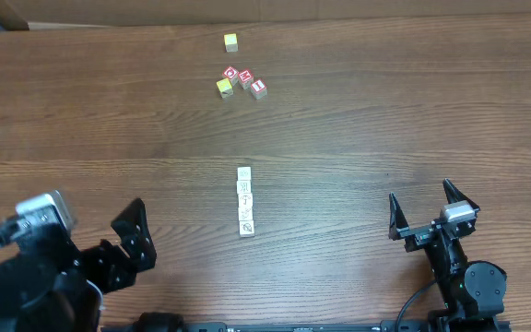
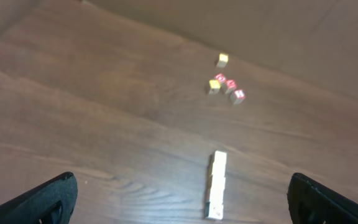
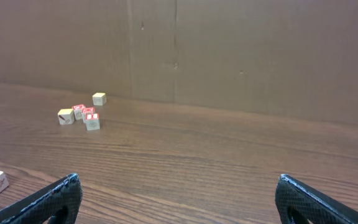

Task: Flip 5 blocks

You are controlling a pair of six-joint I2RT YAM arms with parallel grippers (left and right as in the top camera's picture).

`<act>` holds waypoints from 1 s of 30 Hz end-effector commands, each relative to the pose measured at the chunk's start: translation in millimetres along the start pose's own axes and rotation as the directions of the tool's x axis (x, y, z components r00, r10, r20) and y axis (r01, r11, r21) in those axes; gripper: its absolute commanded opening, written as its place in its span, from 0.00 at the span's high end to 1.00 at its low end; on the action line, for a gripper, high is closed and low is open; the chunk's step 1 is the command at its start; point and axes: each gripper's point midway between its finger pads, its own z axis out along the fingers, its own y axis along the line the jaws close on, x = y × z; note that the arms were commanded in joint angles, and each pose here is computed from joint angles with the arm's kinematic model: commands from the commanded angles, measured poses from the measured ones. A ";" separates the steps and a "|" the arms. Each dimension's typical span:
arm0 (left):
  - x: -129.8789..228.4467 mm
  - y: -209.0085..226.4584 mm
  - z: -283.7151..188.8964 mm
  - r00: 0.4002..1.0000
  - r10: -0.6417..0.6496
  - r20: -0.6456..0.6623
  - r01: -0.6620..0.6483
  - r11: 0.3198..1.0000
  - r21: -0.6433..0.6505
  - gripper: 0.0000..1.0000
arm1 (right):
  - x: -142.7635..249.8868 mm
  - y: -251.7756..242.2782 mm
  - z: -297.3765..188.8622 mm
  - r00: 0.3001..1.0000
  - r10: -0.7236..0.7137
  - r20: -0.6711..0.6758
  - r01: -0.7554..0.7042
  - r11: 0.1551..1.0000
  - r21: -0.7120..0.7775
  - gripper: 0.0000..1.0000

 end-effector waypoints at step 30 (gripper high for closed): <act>-30.3 -14.4 -19.5 0.355 -0.466 0.810 -0.148 0.828 0.541 0.00 | 1.6 0.1 0.0 1.000 -0.004 0.005 0.004 1.000 -0.002 0.00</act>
